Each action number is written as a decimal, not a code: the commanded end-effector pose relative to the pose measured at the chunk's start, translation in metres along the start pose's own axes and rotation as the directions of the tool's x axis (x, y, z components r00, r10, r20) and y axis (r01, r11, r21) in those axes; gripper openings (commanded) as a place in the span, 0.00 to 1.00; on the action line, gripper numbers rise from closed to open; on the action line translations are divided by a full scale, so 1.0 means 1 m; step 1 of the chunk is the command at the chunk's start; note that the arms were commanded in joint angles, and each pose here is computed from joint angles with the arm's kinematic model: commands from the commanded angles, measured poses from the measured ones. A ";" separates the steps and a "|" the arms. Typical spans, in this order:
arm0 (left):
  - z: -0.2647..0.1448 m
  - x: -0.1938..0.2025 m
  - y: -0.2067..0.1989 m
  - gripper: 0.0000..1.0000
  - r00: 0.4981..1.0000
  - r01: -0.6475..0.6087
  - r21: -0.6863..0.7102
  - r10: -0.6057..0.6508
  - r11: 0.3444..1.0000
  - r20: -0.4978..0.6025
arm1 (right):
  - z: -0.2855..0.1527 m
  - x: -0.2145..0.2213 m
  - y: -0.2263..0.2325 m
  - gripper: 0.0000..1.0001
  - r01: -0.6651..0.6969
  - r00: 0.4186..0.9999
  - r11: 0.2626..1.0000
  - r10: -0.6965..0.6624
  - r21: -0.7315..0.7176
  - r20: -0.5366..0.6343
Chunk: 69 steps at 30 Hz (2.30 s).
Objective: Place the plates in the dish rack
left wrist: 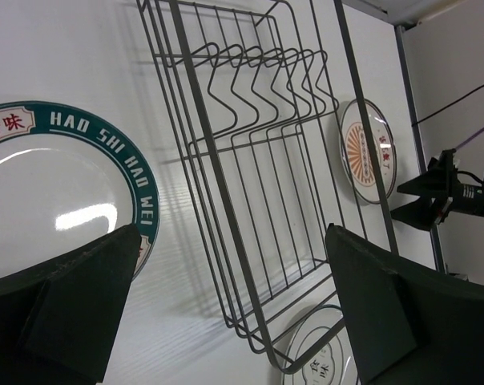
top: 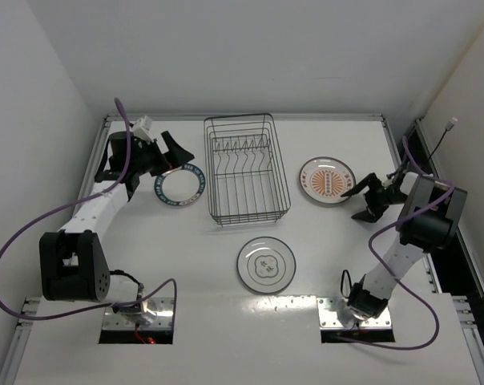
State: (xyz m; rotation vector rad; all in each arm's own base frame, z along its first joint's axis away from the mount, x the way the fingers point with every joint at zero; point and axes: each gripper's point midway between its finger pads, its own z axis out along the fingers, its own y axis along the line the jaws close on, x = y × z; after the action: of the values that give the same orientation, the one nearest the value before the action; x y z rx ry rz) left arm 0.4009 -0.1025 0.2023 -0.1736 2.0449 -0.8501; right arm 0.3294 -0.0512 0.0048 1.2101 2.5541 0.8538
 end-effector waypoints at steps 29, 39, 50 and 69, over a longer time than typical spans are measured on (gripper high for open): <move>0.004 -0.014 -0.010 1.00 0.999 -0.031 0.025 0.030 0.999 0.023 | -0.117 -0.014 0.174 0.00 0.460 0.745 0.883 -0.442 0.095 0.499; 0.006 -0.012 -0.007 1.00 1.000 -0.026 0.021 0.026 0.999 0.016 | -0.141 0.005 0.277 0.00 0.594 0.516 0.751 -0.631 0.289 0.579; 0.008 -0.009 -0.002 1.00 1.000 -0.016 0.004 0.016 1.000 0.007 | -0.077 0.033 0.327 0.00 0.640 0.427 0.623 -0.775 0.450 0.466; 0.014 -0.002 0.003 1.00 1.000 0.007 0.001 -0.007 1.000 -0.018 | -0.034 0.057 0.311 0.00 0.510 0.403 0.562 -0.825 0.651 0.397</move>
State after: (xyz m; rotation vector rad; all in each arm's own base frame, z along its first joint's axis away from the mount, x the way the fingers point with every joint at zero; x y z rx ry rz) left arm 0.4074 -0.1011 0.1810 -0.2109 2.1032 -0.8455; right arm 0.4827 0.1467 0.2021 0.1385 2.3140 -0.2549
